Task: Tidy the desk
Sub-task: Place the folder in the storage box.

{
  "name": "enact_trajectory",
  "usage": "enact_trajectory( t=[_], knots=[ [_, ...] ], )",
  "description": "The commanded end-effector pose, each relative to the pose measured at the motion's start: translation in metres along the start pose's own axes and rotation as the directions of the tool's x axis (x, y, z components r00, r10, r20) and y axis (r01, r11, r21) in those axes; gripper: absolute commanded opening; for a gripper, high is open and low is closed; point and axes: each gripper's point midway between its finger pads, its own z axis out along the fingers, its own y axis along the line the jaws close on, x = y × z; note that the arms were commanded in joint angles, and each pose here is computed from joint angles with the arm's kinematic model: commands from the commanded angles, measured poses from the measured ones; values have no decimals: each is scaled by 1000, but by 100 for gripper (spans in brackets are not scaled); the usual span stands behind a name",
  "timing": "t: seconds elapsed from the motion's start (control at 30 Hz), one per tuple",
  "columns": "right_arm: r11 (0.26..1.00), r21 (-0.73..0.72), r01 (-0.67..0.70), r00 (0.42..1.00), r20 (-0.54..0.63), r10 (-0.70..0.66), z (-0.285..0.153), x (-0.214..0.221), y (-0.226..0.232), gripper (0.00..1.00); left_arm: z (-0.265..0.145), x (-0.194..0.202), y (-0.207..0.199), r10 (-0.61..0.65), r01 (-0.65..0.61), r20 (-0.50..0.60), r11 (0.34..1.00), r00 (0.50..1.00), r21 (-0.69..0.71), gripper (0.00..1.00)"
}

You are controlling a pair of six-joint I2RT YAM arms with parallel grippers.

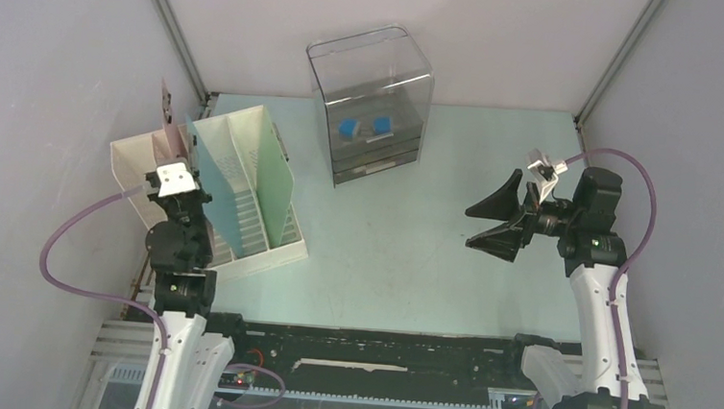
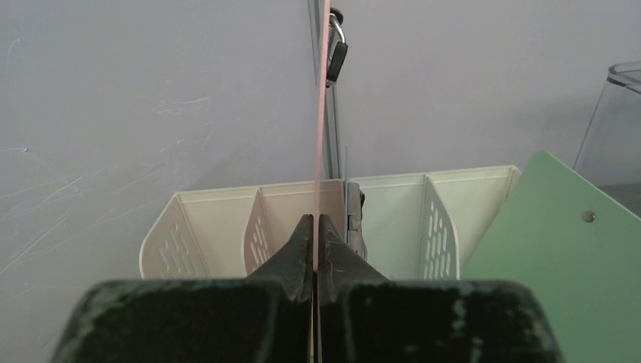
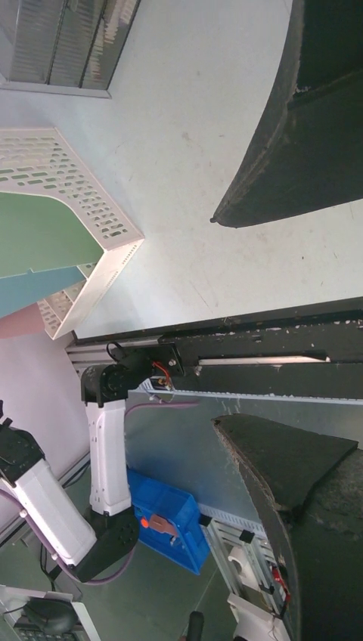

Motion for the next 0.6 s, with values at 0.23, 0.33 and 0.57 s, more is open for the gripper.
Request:
enact_trajectory(
  t=[0.23, 0.33, 0.57],
  knots=[
    [992, -128, -3, 1000, 11, 5, -5, -3, 22, 100, -1, 11, -14, -73, 74, -26, 995, 997, 63, 9],
    [992, -124, -4, 1000, 12, 6, -6, -3, 22, 100, -3, 23, -17, -76, 82, -88, 994, 993, 68, 13],
    [993, -121, 3, 1000, 13, -2, -6, -4, 23, 100, -8, 28, -9, -68, 71, -100, 997, 993, 29, 20]
  ],
)
